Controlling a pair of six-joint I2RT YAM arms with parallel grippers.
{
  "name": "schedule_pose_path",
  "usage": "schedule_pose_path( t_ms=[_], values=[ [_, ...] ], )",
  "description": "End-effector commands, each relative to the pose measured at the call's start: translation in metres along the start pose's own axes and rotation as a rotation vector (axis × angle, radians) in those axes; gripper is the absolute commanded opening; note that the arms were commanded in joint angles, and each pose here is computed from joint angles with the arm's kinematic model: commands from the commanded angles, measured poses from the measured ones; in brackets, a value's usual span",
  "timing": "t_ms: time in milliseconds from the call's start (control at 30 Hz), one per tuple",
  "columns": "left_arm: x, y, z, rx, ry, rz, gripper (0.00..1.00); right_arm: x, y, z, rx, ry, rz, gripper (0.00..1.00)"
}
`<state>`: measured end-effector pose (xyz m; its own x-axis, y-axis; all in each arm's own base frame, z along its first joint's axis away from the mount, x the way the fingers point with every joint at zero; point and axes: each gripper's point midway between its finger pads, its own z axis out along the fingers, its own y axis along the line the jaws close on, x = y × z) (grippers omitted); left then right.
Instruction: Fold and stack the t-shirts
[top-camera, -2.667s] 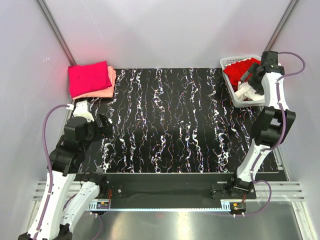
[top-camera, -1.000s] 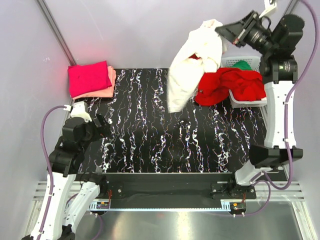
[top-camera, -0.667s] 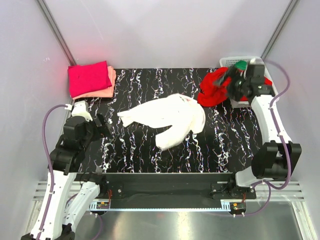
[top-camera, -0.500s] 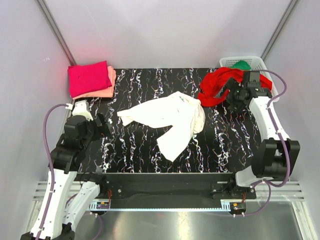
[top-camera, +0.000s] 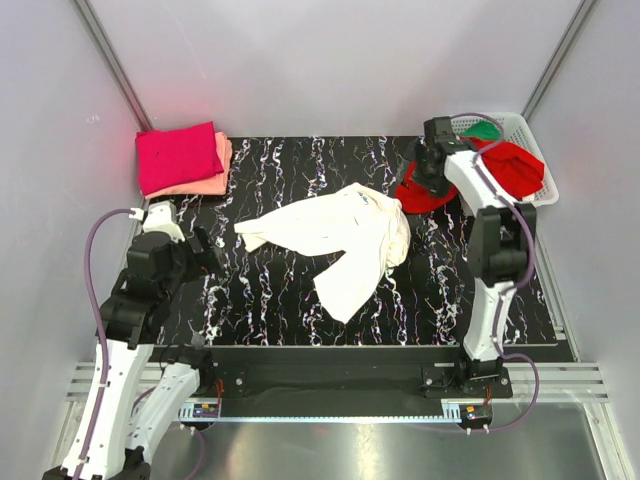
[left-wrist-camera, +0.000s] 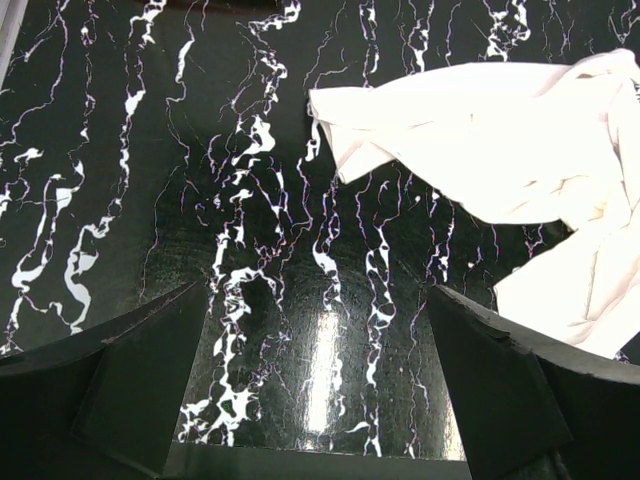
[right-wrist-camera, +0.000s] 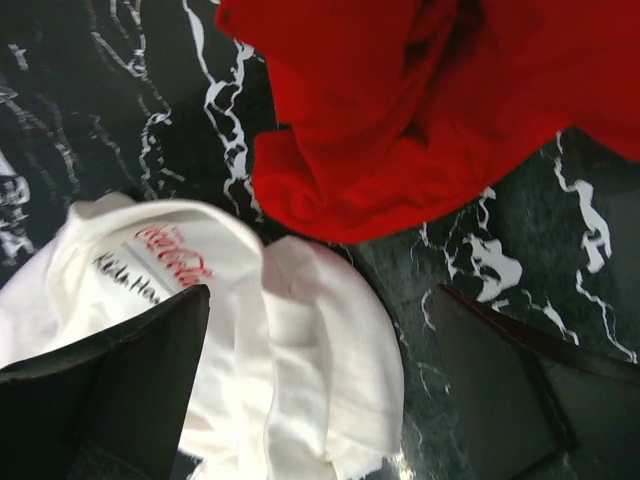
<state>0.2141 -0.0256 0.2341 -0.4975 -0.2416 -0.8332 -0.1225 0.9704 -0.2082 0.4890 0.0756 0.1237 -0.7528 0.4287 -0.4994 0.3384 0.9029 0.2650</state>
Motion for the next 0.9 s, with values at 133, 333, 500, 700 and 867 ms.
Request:
schedule_pose_path(
  t_ms=[133,333,500,700,867],
  values=[
    [-0.013,-0.005,-0.003,0.037,-0.064,0.001,0.99,-0.046,0.001,0.044,0.204,-0.078,-0.097,1.0],
    [-0.014,-0.004,-0.005,0.038,-0.076,-0.003,0.99,-0.012,-0.026,0.09,0.359,0.021,-0.136,1.0],
    [-0.015,-0.005,-0.005,0.041,-0.075,-0.002,0.99,0.005,-0.031,0.106,0.35,0.065,-0.159,0.88],
    [-0.014,-0.003,-0.004,0.033,-0.072,-0.006,0.99,0.01,-0.016,0.108,0.262,0.099,-0.164,0.03],
    [-0.014,-0.003,-0.003,0.03,-0.067,-0.005,0.99,-0.049,0.024,0.037,0.106,-0.065,-0.134,0.0]
  ],
)
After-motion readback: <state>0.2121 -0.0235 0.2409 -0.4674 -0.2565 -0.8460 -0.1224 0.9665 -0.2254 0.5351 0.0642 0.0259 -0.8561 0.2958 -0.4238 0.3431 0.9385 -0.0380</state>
